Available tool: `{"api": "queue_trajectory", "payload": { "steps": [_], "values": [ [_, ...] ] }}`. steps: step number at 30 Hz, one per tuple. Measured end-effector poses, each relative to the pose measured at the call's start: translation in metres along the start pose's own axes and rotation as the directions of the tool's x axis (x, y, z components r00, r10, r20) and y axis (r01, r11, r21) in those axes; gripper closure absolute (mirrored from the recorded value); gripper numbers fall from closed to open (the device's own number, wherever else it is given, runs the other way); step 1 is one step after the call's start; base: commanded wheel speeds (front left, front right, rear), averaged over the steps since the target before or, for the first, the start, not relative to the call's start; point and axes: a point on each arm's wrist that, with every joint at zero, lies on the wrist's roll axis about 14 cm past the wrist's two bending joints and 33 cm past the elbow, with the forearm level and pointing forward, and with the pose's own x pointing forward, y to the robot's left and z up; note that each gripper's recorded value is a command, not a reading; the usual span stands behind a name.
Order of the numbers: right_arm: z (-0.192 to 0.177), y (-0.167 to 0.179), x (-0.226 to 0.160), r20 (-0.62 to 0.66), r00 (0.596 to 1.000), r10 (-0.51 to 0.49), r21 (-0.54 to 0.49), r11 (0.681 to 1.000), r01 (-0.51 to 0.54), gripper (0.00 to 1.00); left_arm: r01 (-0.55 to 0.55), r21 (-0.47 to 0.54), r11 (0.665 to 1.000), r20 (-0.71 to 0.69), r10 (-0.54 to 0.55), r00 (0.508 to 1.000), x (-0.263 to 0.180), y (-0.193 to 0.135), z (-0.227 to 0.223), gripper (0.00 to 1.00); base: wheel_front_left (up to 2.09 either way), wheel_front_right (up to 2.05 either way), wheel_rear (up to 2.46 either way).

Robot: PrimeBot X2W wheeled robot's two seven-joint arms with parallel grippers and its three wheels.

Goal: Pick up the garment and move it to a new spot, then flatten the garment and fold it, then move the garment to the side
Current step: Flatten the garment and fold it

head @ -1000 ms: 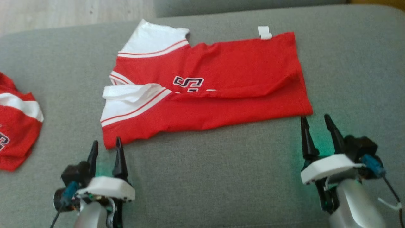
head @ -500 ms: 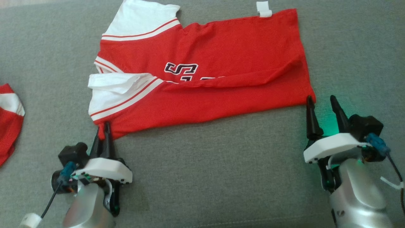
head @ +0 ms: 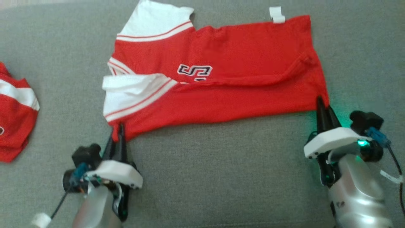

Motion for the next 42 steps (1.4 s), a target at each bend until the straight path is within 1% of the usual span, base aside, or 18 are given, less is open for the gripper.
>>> {"api": "queue_trajectory", "payload": {
  "steps": [2,4,7,12,13,14,15,19,22,26,29,31,33,36,38,42],
  "values": [
    [0.005,-0.005,-0.007,0.02,1.0,-0.018,0.01,1.0,0.017,1.0,0.002,0.004,1.0,0.004,-0.002,1.0,-0.009,-0.002,-0.001,1.0,0.0,0.0,0.0],
    [0.003,-0.01,-0.018,0.021,0.999,-0.035,0.019,0.999,0.034,1.0,0.001,0.017,1.0,0.017,-0.002,1.0,-0.02,-0.004,-0.001,1.0,0.0,0.0,0.0],
    [-0.009,-0.017,-0.042,0.002,0.998,-0.058,0.032,0.998,0.058,1.0,-0.003,0.031,1.0,0.024,0.003,1.0,-0.041,-0.003,-0.005,1.0,0.0,0.0,0.0],
    [-0.029,-0.026,-0.08,-0.023,0.996,-0.09,0.056,0.994,0.091,1.0,-0.008,0.034,0.999,0.007,0.008,1.0,-0.081,-0.005,-0.025,1.0,0.0,0.0,0.0],
    [-0.032,-0.027,-0.085,-0.025,0.995,-0.095,0.062,0.993,0.096,0.93,-0.009,0.035,0.999,0.006,0.008,1.0,-0.087,-0.006,-0.028,1.0,0.0,0.0,0.0],
    [-0.033,-0.028,-0.089,-0.026,0.995,-0.098,0.069,0.993,0.1,0.3,-0.004,0.036,0.999,0.006,0.004,1.0,-0.093,-0.007,-0.03,0.49,0.0,0.0,0.0],
    [-0.034,-0.028,-0.09,-0.024,0.995,-0.099,0.072,0.992,0.1,0.0,-0.003,0.036,0.999,0.012,0.002,1.0,-0.096,-0.009,-0.029,0.0,0.0,0.0,0.0],
    [-0.021,-0.029,-0.084,0.016,0.995,-0.101,0.077,0.992,0.099,0.0,-0.032,0.047,0.998,0.068,0.028,0.997,-0.094,-0.003,-0.012,0.0,0.0,0.0,0.0],
    [-0.009,-0.029,-0.07,0.039,0.995,-0.093,0.061,0.994,0.09,0.0,-0.022,0.073,0.997,0.108,0.014,0.994,-0.082,-0.007,0.005,0.0,0.0,0.0,0.0],
    [0.024,-0.029,-0.036,0.083,0.995,-0.055,-0.011,0.998,0.056,0.0,0.024,0.141,0.99,0.149,-0.046,0.988,-0.052,-0.015,0.033,0.0,0.0,0.0,0.0],
    [0.046,-0.028,-0.007,0.078,0.997,-0.028,-0.075,0.997,0.034,0.0,0.066,0.211,0.975,0.152,-0.099,0.983,-0.023,-0.019,0.052,0.0,0.0,0.0,0.0],
    [0.053,-0.028,0.011,0.051,0.999,-0.018,-0.111,0.994,0.023,0.0,0.085,0.251,0.964,0.164,-0.129,0.978,-0.002,-0.022,0.07,0.0,0.0,0.0,0.0],
    [0.053,-0.027,0.026,0.01,1.0,-0.012,-0.132,0.991,0.014,0.0,0.102,0.286,0.953,0.174,-0.156,0.972,0.018,-0.026,0.087,0.0,0.0,0.0,0.0],
    [0.04,-0.028,0.042,-0.075,0.997,-0.015,-0.153,0.988,0.004,0.0,0.12,0.33,0.936,0.176,-0.185,0.967,0.042,-0.03,0.104,0.0,0.0,0.0,0.0],
    [0.029,-0.03,0.049,-0.126,0.992,-0.021,-0.163,0.987,0.0,0.0,0.138,0.35,0.926,0.153,-0.202,0.967,0.054,-0.033,0.104,0.0,0.0,0.0,0.0],
    [0.015,-0.032,0.061,-0.172,0.985,-0.026,-0.168,0.986,-0.003,0.0,0.19,0.365,0.911,0.07,-0.231,0.97,0.07,-0.039,0.086,0.0,0.0,0.0,0.0]
  ]
}}
